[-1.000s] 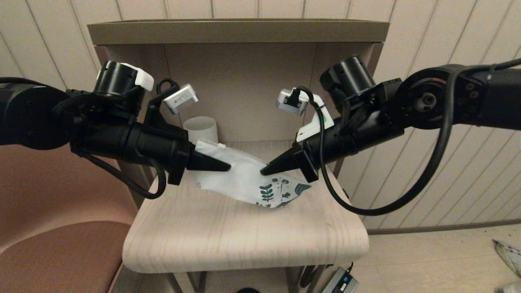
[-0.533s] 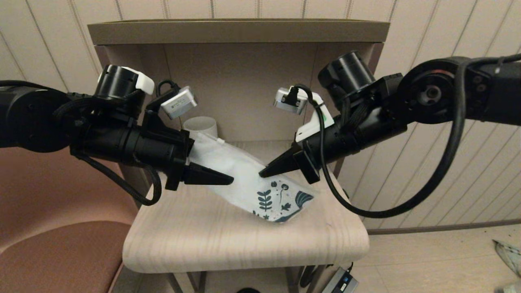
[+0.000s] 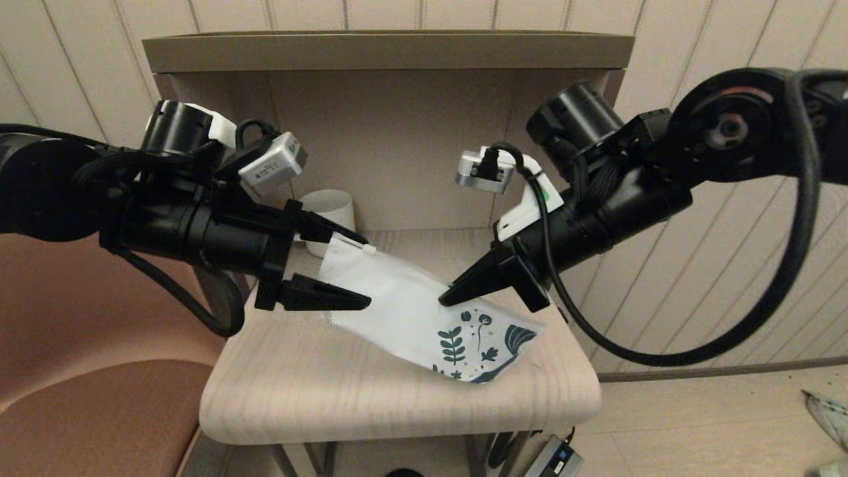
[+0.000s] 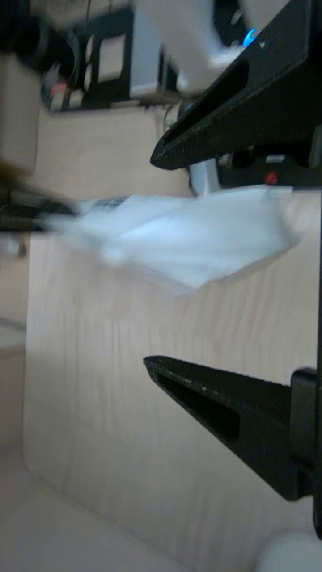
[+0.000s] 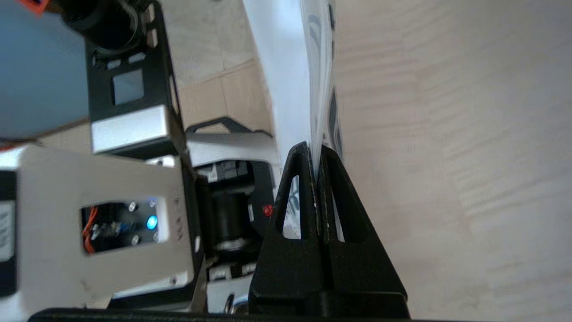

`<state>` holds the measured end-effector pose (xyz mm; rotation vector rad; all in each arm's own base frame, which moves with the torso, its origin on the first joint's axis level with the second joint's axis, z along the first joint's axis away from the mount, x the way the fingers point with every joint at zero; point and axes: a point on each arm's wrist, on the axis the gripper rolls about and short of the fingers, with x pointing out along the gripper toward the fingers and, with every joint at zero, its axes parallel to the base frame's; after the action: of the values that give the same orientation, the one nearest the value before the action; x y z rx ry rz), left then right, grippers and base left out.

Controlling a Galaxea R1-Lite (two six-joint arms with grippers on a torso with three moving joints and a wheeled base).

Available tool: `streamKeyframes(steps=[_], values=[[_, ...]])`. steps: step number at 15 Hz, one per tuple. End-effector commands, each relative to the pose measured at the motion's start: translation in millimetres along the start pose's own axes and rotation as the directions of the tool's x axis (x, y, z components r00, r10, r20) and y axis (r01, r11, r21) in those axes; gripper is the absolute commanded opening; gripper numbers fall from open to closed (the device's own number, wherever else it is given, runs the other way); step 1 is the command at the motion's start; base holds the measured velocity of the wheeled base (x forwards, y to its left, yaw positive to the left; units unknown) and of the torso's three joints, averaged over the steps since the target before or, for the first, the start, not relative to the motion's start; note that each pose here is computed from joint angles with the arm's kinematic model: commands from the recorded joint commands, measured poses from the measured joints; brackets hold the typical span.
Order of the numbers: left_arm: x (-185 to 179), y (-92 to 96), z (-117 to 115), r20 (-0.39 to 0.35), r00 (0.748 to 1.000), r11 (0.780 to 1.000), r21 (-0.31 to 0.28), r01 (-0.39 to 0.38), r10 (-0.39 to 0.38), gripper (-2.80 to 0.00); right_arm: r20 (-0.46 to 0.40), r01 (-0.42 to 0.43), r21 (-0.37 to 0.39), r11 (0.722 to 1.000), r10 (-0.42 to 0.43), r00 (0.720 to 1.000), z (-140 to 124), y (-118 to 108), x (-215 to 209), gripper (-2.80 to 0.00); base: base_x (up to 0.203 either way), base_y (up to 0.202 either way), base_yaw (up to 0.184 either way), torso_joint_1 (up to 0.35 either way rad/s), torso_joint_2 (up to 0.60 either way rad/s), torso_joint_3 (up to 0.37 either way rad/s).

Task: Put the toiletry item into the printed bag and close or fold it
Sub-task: Hand it to the other hand

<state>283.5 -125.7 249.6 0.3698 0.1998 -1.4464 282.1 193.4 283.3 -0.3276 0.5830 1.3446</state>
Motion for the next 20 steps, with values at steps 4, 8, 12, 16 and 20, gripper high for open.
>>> streamKeyframes(steps=[4, 8, 12, 16, 20], values=[[-9.5, -22.6, -8.3, 0.078, 0.990, 0.992, -0.023, 0.123, -0.121, 0.00, -0.002, -0.036, -0.058, 0.998, 0.036, 0.999, 16.9, 32.0, -13.6, -2.80, 0.000, 0.000, 0.000, 0.000, 0.00, 0.000], [-29.3, -20.8, -4.8, 0.143, 0.984, 0.994, 0.001, 0.110, -0.109, 0.00, -0.074, 0.009, -0.107, 0.994, -0.017, 0.997, 22.3, 53.8, -2.8, -2.80, 0.000, 0.000, 0.000, 0.000, 0.00, 0.000], [-33.2, -14.8, -7.9, 0.139, 0.987, 0.996, -0.005, 0.087, -0.085, 0.00, -0.122, 0.052, -0.110, 0.993, -0.066, 0.990, 20.9, 58.0, -0.8, -2.80, 0.000, 0.000, 0.000, 0.000, 0.00, 0.000], [-32.2, -12.3, -15.4, 0.132, 0.988, 0.996, -0.015, 0.085, -0.082, 0.00, -0.133, 0.093, -0.130, 0.987, -0.110, 0.985, 22.8, 60.0, 1.2, -2.80, 0.000, 0.000, 0.000, 0.000, 0.00, 0.000], [-24.3, -11.1, -25.1, 0.122, 0.987, 0.993, -0.042, 0.109, -0.103, 0.00, -0.105, 0.116, -0.150, 0.982, -0.132, 0.986, 27.0, 60.4, 0.4, -2.80, 0.000, 0.000, 0.000, 0.000, 0.00, 0.000]])
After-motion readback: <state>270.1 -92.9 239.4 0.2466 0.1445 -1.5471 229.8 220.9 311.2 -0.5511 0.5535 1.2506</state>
